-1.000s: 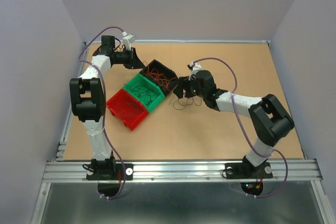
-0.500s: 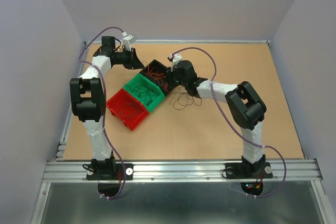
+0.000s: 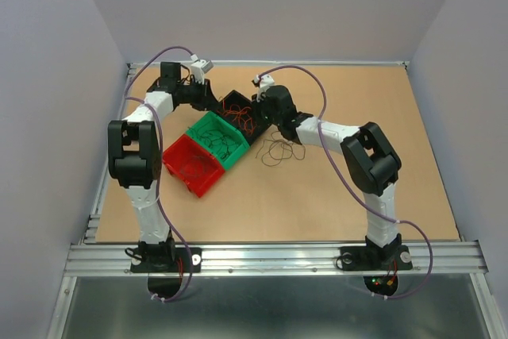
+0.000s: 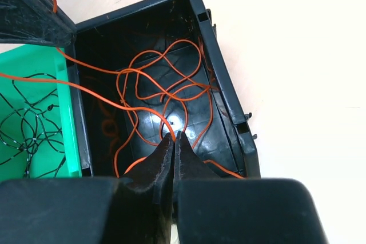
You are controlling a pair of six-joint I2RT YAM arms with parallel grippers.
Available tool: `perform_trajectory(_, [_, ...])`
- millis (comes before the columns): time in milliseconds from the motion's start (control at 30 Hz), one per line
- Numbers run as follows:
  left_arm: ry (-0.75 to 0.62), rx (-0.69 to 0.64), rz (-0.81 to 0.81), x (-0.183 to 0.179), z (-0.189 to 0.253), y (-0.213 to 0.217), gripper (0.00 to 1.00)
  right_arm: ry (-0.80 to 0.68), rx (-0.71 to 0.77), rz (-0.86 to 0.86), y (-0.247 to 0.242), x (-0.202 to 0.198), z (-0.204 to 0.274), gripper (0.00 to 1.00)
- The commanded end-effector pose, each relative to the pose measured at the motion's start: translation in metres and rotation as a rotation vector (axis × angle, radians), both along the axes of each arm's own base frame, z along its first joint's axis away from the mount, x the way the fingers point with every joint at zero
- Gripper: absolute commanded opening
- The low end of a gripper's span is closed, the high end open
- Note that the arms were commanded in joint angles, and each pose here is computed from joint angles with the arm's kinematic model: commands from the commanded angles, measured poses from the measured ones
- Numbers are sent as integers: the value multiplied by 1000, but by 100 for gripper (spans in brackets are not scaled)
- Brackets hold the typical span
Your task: Untangle the cables
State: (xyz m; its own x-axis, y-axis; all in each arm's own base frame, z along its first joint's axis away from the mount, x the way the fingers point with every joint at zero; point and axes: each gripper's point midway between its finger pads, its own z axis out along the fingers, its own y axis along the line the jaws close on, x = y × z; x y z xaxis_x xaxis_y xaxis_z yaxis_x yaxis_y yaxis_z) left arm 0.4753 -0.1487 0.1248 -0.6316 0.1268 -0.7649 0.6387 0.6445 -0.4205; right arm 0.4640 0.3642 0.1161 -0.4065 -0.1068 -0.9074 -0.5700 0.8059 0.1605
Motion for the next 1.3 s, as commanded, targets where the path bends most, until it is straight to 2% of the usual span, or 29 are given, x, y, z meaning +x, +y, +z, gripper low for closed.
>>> perform_trajectory(0, [-147,25,25,6,33,-1,0,-124,90,-33,7,17,61,1])
perform_trajectory(233, [-241,106,73,7,42,-5,0,-64,-29,-103,8,34,15,1])
perform_trajectory(400, [-273,195,97,3,36,-16,0,-48,-185,-123,15,10,-31,0])
perform_trajectory(500, [-309,245,107,3,35,-27,0,-6,-232,-167,8,8,-46,1])
perform_trajectory(567, [-309,258,108,1,31,-31,0,12,-233,-173,6,5,-51,4])
perform_trajectory(667, [-288,267,126,7,23,-31,0,34,-165,-184,7,-3,-36,37])
perform_trajectory(700, [-281,271,129,9,20,-30,0,38,-144,-184,7,-6,-29,43])
perform_trajectory(733, [-267,276,130,11,13,-30,0,24,-88,-187,8,-9,-2,49])
perform_trajectory(1000, [-276,350,155,16,4,-29,0,-19,48,-214,-20,-44,74,54])
perform_trajectory(1267, [-357,486,91,-3,-5,-53,0,64,162,-250,-51,-89,81,58])
